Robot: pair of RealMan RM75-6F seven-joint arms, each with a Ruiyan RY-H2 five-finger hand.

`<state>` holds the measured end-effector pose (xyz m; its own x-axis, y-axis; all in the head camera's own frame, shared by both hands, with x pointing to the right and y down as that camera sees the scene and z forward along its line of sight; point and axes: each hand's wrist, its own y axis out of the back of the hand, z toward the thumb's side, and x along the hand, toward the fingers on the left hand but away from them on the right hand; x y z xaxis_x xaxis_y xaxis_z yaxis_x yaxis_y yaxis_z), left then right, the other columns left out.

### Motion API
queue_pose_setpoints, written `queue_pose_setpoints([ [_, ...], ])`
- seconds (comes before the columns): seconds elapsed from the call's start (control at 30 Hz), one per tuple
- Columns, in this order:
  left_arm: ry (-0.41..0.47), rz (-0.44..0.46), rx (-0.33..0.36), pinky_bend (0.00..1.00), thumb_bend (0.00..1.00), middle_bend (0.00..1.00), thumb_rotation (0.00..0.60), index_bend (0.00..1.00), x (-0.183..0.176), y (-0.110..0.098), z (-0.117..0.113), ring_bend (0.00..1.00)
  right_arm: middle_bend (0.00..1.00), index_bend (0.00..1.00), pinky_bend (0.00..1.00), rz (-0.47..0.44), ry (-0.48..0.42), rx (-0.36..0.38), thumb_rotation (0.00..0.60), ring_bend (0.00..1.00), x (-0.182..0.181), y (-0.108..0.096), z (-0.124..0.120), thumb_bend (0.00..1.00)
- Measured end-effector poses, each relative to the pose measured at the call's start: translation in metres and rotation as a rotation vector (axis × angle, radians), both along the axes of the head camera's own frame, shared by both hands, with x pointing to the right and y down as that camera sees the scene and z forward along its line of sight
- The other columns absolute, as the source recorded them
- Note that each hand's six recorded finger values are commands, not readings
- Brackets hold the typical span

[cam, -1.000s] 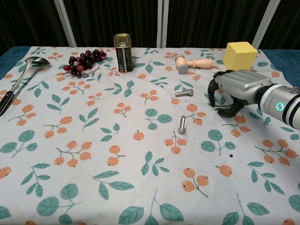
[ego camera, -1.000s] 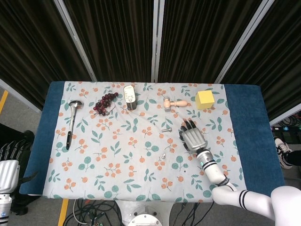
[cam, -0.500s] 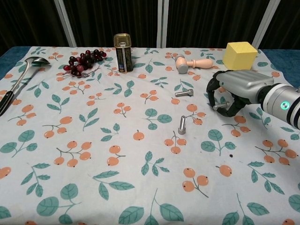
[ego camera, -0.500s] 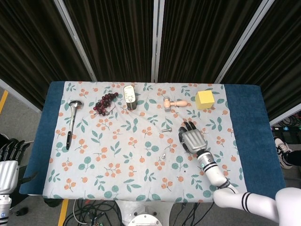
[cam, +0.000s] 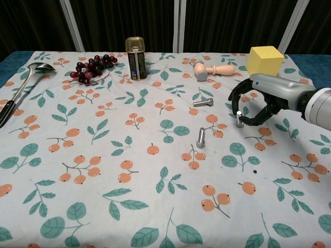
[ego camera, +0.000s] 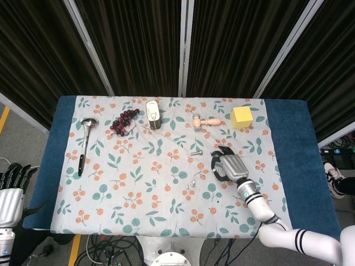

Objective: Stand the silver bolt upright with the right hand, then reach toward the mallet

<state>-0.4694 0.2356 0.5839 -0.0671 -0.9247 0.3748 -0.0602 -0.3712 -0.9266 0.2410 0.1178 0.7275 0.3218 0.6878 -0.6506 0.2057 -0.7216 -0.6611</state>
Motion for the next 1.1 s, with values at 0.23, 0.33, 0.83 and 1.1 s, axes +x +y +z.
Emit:
queue_pose_setpoints([
  [0.23,-0.001,-0.001,-0.004,0.00,0.00,0.08,0.600,0.16,0.000,0.000,0.000,0.00,0.22,0.56,0.00,0.013,-0.015,-0.006,0.600,0.00,0.006,-0.001,0.002,0.34],
  [0.33,-0.001,-0.001,-0.004,0.00,0.00,0.08,0.600,0.16,0.000,0.000,0.001,0.00,0.22,0.54,0.00,0.018,-0.018,-0.011,0.600,0.00,0.007,-0.002,0.003,0.34],
  [0.83,0.000,0.000,-0.007,0.00,0.00,0.08,0.600,0.16,0.000,0.000,0.002,0.00,0.22,0.46,0.00,0.024,-0.019,0.002,0.600,0.00,0.012,-0.003,0.001,0.34],
  [1.1,0.000,-0.003,-0.005,0.00,0.00,0.08,0.600,0.16,-0.001,0.001,0.002,0.00,0.21,0.43,0.00,0.004,-0.012,0.016,0.600,0.00,0.010,-0.003,-0.002,0.34],
])
